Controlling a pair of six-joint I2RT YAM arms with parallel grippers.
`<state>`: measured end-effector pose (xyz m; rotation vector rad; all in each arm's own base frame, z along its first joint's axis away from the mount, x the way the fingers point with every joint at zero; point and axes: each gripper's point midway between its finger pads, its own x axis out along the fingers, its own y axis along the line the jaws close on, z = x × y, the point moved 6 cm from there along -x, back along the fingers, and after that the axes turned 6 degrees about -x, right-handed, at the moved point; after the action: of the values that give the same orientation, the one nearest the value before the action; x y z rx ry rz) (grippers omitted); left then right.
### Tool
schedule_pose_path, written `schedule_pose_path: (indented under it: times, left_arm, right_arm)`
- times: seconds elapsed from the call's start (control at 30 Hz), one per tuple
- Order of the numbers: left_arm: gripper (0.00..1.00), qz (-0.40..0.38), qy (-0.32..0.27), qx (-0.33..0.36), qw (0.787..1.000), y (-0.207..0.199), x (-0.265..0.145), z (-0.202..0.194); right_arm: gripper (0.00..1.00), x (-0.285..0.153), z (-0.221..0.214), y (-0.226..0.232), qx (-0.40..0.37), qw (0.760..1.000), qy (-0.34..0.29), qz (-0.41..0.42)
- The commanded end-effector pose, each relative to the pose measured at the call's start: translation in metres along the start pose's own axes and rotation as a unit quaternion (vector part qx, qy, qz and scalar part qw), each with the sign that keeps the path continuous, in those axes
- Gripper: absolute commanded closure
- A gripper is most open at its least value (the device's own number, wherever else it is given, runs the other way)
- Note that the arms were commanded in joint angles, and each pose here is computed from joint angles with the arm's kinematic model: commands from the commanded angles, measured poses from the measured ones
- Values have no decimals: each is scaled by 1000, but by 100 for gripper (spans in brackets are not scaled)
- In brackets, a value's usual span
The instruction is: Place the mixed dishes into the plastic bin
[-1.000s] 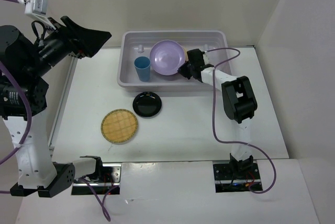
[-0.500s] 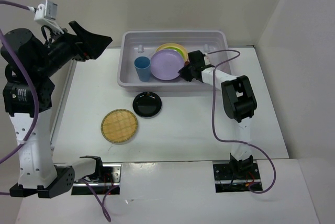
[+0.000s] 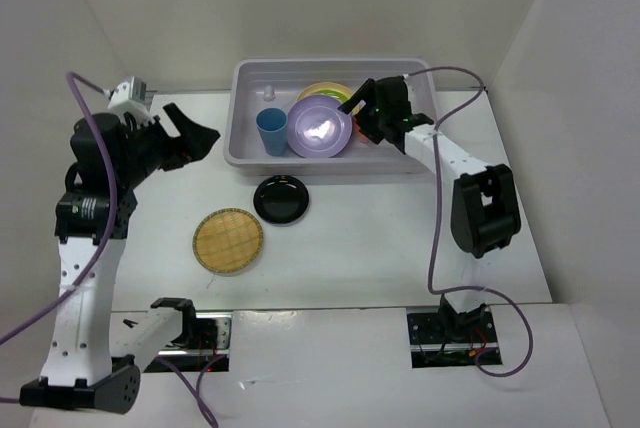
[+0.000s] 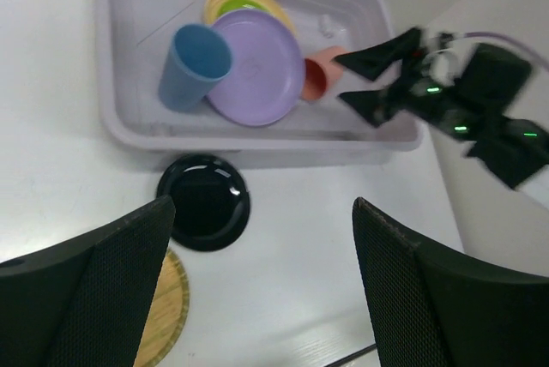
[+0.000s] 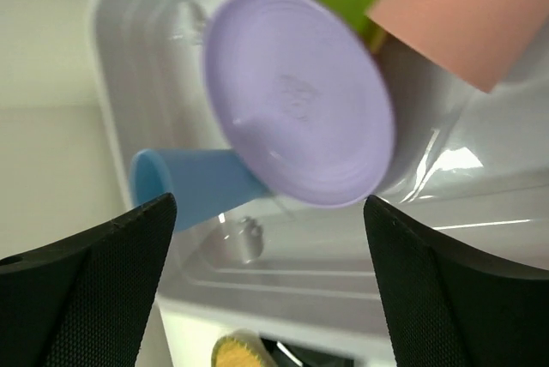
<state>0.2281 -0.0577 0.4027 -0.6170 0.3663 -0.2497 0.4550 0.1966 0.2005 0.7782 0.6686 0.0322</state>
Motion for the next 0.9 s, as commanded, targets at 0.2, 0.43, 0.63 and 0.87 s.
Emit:
schedule_pose_path:
  times: [0.2,0.43,0.63,0.87]
  left_arm:
    - [8,69,-28,-26,997,42,-9,-42]
    - [8,65,-78,-84,991,55,-30,-73]
    - [8,77,-52,-86,992,63,-19,-81]
    - [8,48,-71,-88,992,48,-25,-67]
  right_arm:
    - [4,-90,-3,48,-118,984,35,129]
    - [7,-141,-60,34,-110,969,86,201]
    - [12,-153,-121,35,-117,957,145,221]
    - [29,-122,-207,7,-56,950,215,221]
